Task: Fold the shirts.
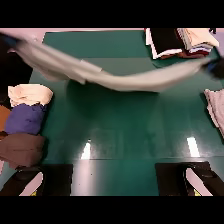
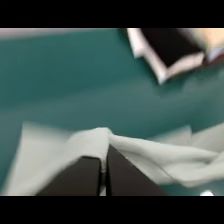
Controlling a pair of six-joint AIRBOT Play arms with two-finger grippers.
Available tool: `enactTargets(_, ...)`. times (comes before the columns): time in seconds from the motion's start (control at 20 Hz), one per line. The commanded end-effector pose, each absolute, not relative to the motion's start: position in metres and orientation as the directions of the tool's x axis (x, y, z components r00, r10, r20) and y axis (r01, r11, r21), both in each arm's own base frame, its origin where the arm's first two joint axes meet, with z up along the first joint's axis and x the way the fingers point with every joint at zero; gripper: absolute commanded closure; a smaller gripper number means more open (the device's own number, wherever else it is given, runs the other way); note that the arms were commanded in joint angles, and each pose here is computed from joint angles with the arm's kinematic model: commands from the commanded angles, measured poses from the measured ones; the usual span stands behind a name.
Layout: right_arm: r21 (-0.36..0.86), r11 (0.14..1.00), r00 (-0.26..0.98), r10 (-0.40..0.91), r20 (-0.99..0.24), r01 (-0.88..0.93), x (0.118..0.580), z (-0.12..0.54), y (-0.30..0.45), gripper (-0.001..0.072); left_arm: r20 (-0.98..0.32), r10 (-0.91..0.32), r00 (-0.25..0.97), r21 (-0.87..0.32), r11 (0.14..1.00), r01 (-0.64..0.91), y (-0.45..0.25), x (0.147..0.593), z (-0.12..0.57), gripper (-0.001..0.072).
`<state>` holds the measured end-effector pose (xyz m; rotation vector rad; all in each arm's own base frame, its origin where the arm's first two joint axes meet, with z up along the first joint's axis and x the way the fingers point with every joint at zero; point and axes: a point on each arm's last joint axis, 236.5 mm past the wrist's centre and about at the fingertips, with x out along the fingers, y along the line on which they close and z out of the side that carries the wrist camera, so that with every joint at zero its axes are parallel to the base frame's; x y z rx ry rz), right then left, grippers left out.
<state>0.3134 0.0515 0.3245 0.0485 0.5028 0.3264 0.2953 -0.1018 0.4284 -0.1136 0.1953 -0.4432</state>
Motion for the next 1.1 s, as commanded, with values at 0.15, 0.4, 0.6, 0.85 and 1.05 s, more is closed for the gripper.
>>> enactTargets(0.15, -0.119, 0.978, 0.979, 0.153, -0.133, -0.169, 0.231, 0.504, 0.036, 0.0695, 0.332, -0.394, 0.857, -0.007, 0.908, 0.420, -0.094, 0.156, 0.606, 0.0686)
enactTargets(0.4, -0.081, 0.986, 0.956, 0.122, -0.268, -0.149, 0.257, 0.467, 0.023, 0.0695, 0.105, -0.347, 0.932, -0.071, 0.932, 0.355, -0.082, 0.226, 0.546, 0.0686)
enactTargets(0.6, 0.036, 0.987, 0.818, 0.150, -0.555, -0.157, 0.327, 0.351, 0.009, 0.0695, -0.344, -0.378, 0.859, -0.208, 0.923, 0.323, -0.087, 0.342, 0.397, 0.0684)
enactTargets(0.85, 0.184, 0.977, 0.497, 0.212, -0.841, -0.107, 0.400, 0.176, -0.006, 0.0695, -0.711, -0.437, 0.550, -0.384, 0.897, 0.216, -0.099, 0.429, 0.175, 0.0683)
enactTargets(1.05, 0.258, 0.966, 0.284, 0.256, -0.924, -0.031, 0.432, 0.053, -0.012, 0.0695, -0.809, -0.421, 0.410, -0.392, 0.906, 0.157, -0.094, 0.471, 0.050, 0.0684)
